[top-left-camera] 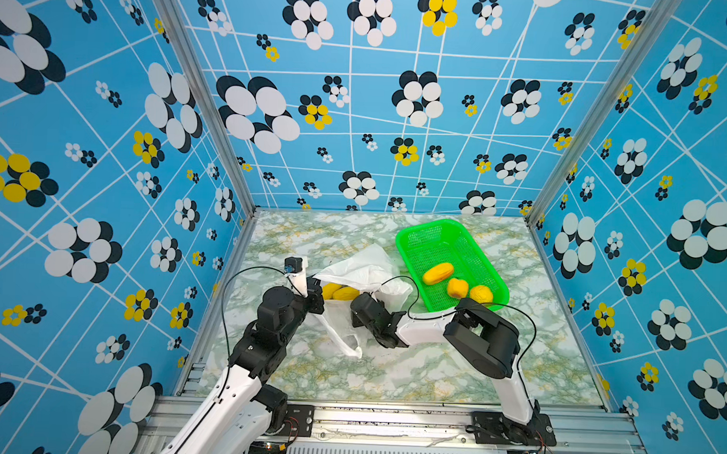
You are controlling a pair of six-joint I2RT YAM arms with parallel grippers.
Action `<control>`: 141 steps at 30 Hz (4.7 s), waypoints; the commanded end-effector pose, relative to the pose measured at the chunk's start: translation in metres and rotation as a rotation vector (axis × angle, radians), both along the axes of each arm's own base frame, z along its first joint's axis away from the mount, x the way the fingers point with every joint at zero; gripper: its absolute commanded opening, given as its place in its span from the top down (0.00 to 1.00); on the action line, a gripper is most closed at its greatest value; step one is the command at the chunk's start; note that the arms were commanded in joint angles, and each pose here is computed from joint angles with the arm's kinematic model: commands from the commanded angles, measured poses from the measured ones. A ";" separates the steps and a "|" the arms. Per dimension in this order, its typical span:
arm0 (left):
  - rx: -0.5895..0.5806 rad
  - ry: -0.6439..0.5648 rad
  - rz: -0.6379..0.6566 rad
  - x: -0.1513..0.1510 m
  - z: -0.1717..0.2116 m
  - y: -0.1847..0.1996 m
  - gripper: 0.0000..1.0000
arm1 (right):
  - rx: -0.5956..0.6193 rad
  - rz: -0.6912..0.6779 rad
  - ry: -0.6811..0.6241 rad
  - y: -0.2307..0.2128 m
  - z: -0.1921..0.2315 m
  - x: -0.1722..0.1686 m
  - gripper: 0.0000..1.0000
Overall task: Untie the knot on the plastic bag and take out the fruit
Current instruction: 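Move the open right gripper back over the bag mouth, then reach the right gripper into the bag and grasp the green pepper, then lift the green pepper out of the bag with the right gripper, then lower the green pepper into the basket and open the right gripper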
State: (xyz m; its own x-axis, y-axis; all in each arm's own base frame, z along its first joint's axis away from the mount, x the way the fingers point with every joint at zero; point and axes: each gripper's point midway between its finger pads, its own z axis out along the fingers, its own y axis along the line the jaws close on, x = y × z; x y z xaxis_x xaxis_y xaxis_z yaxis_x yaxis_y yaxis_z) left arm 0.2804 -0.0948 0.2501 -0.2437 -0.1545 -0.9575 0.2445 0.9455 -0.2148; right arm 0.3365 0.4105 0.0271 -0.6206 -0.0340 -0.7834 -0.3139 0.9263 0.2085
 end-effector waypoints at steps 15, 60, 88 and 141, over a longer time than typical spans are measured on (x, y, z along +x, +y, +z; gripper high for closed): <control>-0.016 -0.054 0.048 -0.003 0.009 0.010 1.00 | 0.104 0.156 -0.150 0.033 0.051 -0.036 0.18; 0.038 0.034 0.029 0.021 -0.010 -0.002 1.00 | -0.082 0.041 -0.100 0.054 0.035 0.071 0.44; 0.065 0.138 -0.007 0.035 -0.024 -0.014 1.00 | 0.299 0.287 -0.503 -0.021 0.198 -0.082 0.55; 0.047 0.120 -0.027 0.029 -0.022 -0.016 1.00 | -0.231 -0.419 0.179 -0.322 0.051 0.063 0.65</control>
